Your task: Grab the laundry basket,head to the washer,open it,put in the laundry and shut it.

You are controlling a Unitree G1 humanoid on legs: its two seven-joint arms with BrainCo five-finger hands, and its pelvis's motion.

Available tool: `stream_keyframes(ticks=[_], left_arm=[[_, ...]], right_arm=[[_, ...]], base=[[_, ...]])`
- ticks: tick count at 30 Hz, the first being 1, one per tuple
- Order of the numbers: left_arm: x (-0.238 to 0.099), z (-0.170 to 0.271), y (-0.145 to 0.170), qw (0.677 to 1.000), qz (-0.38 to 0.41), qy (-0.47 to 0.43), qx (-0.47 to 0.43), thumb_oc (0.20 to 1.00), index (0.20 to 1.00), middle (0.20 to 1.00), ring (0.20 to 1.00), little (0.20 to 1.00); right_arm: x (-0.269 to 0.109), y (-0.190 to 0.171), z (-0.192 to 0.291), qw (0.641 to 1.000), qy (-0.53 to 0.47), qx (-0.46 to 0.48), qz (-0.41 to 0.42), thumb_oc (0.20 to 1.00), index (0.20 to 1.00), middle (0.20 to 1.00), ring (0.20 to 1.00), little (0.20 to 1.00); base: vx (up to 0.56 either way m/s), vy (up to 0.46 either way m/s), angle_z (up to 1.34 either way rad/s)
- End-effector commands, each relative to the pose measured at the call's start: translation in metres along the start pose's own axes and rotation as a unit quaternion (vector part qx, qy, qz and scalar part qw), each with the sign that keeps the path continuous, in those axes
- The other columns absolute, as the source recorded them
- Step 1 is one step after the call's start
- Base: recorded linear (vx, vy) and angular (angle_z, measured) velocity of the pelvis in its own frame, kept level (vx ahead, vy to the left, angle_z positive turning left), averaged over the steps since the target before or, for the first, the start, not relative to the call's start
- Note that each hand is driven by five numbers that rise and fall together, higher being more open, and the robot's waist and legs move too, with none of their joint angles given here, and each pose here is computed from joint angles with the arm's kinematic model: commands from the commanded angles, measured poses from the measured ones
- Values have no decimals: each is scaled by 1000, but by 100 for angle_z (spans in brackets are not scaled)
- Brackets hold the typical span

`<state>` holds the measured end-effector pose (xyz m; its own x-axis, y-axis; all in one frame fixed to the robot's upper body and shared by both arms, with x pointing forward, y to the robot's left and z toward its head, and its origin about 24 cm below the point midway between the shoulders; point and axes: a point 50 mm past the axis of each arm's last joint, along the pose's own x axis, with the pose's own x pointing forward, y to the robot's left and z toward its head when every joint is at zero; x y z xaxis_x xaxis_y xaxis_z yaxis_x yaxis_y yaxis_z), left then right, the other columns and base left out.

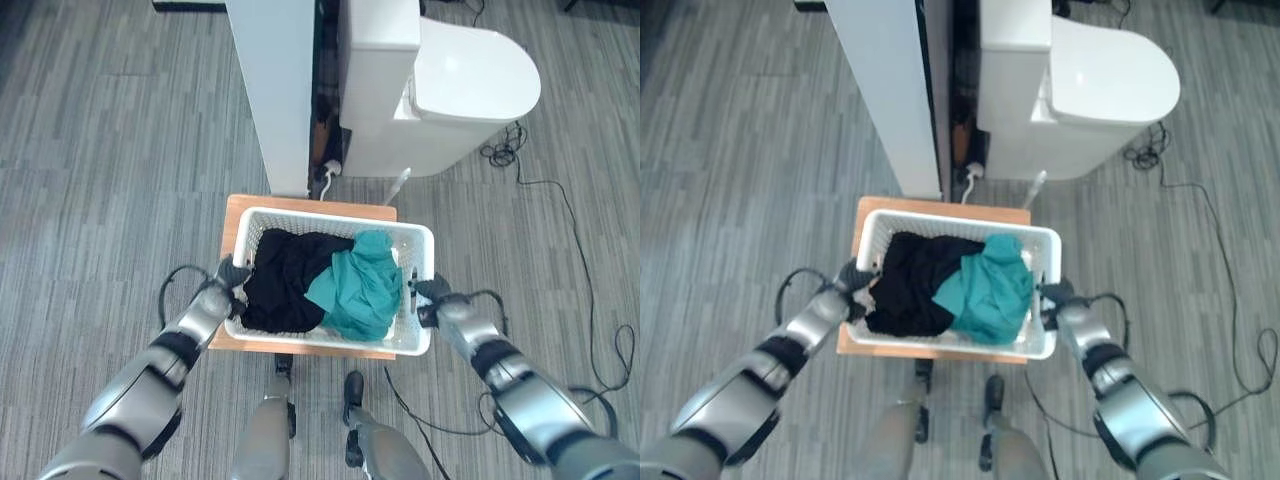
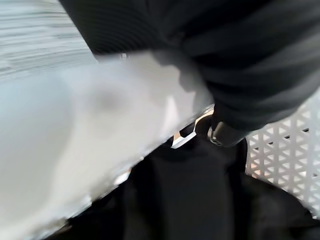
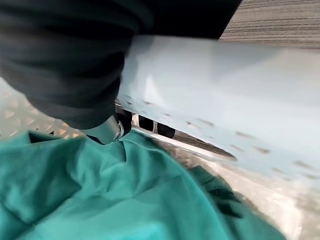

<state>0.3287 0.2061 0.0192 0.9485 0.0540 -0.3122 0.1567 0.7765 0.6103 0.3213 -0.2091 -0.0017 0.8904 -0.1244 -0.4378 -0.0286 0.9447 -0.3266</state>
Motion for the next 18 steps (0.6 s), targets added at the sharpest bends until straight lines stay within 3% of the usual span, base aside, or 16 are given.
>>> stream_keyframes(ticks=[1, 8, 18], left_arm=[[-1, 21, -5, 996, -50, -60, -31, 200, 200, 200, 200, 200], [-16, 8, -16, 991, -122, -56, -22, 200, 200, 200, 200, 200], [-17, 9, -22, 989, -141, -50, -16, 200, 200, 200, 200, 200]], right_arm=[[-10, -35, 13, 998, -60, 16, 5, 200, 200, 200, 200, 200], [-29, -93, -14, 1000, -12, -21, -8, 200, 200, 200, 200, 200], [-22, -95, -17, 999, 24, -33, -6, 200, 200, 200, 200, 200]], base=[[110, 35, -1], [82, 24, -10], [7, 15, -6]])
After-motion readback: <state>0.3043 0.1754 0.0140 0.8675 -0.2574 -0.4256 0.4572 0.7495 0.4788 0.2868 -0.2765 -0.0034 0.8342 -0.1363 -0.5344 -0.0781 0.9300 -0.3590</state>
